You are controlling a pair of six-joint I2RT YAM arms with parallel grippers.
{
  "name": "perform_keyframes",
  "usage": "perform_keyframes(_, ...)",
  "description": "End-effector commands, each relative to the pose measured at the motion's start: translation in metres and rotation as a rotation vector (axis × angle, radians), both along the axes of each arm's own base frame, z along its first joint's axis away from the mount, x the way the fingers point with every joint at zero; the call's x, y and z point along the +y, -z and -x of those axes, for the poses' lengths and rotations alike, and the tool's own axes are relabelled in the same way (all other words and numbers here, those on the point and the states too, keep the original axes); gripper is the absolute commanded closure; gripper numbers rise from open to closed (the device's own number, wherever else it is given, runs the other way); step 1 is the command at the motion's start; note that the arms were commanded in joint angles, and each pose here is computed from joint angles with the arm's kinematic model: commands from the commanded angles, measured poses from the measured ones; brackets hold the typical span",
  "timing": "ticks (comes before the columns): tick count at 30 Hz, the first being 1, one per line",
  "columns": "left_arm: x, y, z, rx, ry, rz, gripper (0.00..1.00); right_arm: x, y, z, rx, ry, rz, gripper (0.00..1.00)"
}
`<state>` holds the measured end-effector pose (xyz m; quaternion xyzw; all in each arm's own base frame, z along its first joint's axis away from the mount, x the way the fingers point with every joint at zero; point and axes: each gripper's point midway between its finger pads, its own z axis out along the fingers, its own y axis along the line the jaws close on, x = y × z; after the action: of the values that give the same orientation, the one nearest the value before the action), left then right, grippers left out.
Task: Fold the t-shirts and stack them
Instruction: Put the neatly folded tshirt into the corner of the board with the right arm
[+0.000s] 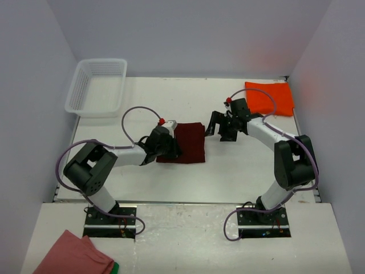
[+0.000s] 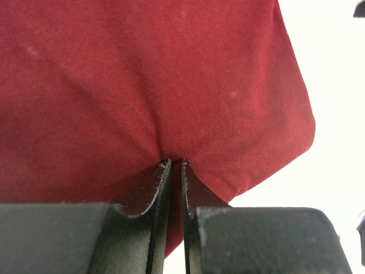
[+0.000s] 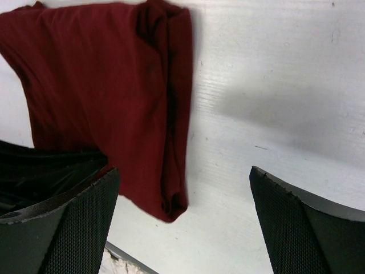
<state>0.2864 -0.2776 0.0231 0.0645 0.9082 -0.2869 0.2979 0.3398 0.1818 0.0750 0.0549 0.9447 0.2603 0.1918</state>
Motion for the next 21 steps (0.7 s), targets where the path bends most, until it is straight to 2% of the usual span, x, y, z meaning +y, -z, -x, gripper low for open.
perform_keyframes(1,0.018,0.02,0.045,0.12,0.022,-0.049,0.87,0.0,-0.002,0.001,-0.035,0.0,-0.011,0.05)
perform_keyframes(14,0.012,0.014,0.077,0.14,0.056,-0.004,0.87,0.032,0.032,0.062,0.048,-0.079,-0.205,0.05)
perform_keyframes(21,0.007,0.013,0.083,0.14,0.081,0.002,0.86,0.04,0.054,0.071,0.088,-0.071,-0.164,0.05)
